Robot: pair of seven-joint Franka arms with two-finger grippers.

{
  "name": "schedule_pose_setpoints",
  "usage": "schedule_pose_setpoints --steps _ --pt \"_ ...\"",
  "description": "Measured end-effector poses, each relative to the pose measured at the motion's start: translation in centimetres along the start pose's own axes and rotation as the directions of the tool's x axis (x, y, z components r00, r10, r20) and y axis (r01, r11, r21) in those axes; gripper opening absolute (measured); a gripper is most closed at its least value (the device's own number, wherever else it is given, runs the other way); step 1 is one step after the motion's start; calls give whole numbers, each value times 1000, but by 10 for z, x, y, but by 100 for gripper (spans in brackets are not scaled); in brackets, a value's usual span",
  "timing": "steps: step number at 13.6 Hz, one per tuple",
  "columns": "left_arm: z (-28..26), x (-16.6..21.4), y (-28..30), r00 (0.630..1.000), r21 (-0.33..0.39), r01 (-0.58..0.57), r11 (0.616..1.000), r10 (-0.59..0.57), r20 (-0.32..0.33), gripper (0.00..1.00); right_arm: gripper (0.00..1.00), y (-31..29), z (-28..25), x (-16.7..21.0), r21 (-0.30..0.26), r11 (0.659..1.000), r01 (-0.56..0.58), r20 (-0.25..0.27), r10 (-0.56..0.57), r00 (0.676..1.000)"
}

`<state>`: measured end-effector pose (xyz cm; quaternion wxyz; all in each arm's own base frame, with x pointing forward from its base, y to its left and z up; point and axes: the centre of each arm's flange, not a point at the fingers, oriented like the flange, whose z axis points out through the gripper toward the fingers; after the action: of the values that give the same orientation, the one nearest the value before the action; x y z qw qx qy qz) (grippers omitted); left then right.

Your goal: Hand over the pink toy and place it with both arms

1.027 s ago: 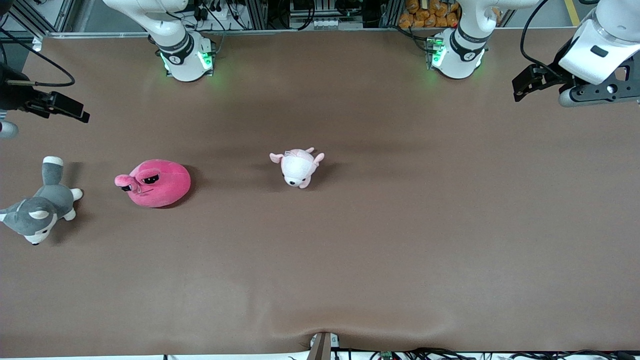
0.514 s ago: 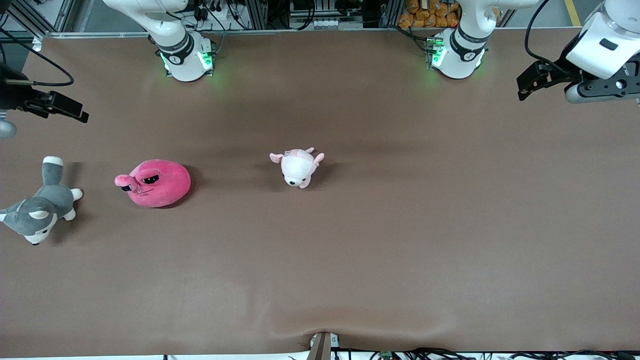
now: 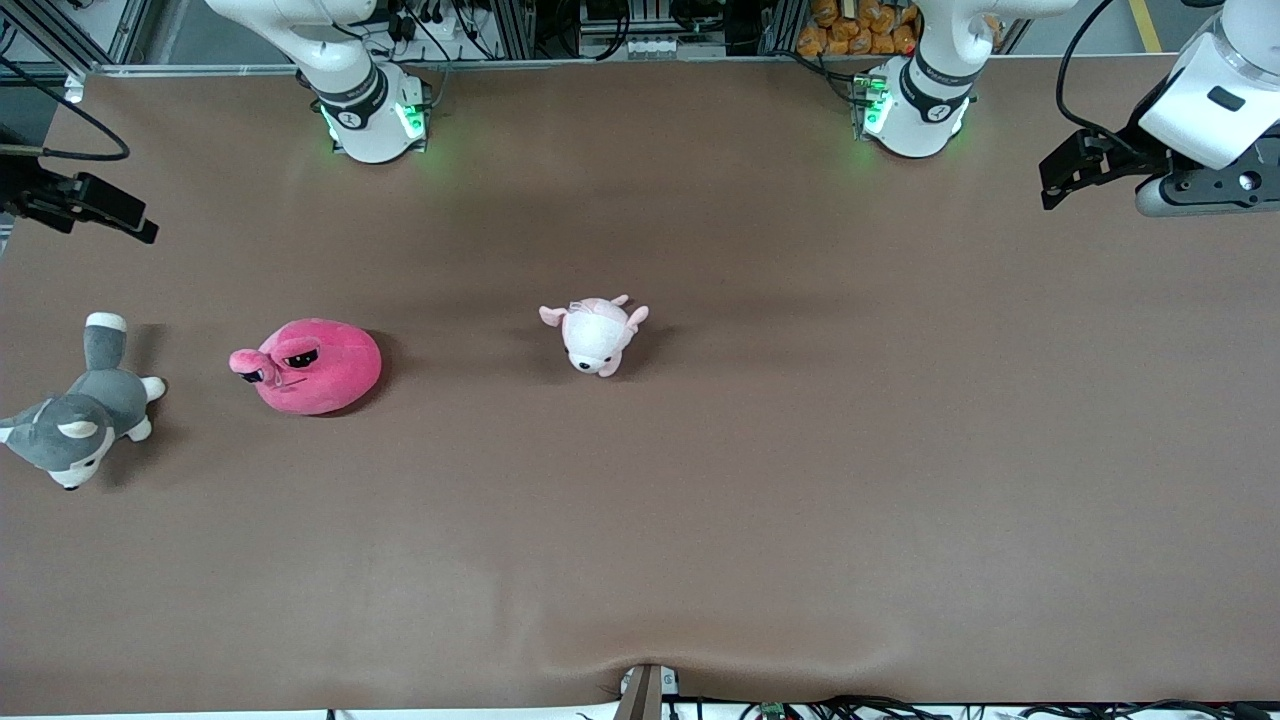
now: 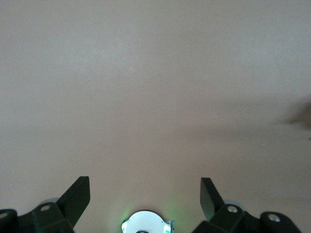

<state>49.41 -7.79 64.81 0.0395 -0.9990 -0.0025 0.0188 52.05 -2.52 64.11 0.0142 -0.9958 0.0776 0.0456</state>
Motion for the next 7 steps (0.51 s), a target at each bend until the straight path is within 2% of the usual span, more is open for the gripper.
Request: schedule_pose_setpoints --steps 7 --pt "-2 0 -15 1000 -4 13 1000 -13 10 100 100 -1 2 2 0 1000 -1 2 1 1000"
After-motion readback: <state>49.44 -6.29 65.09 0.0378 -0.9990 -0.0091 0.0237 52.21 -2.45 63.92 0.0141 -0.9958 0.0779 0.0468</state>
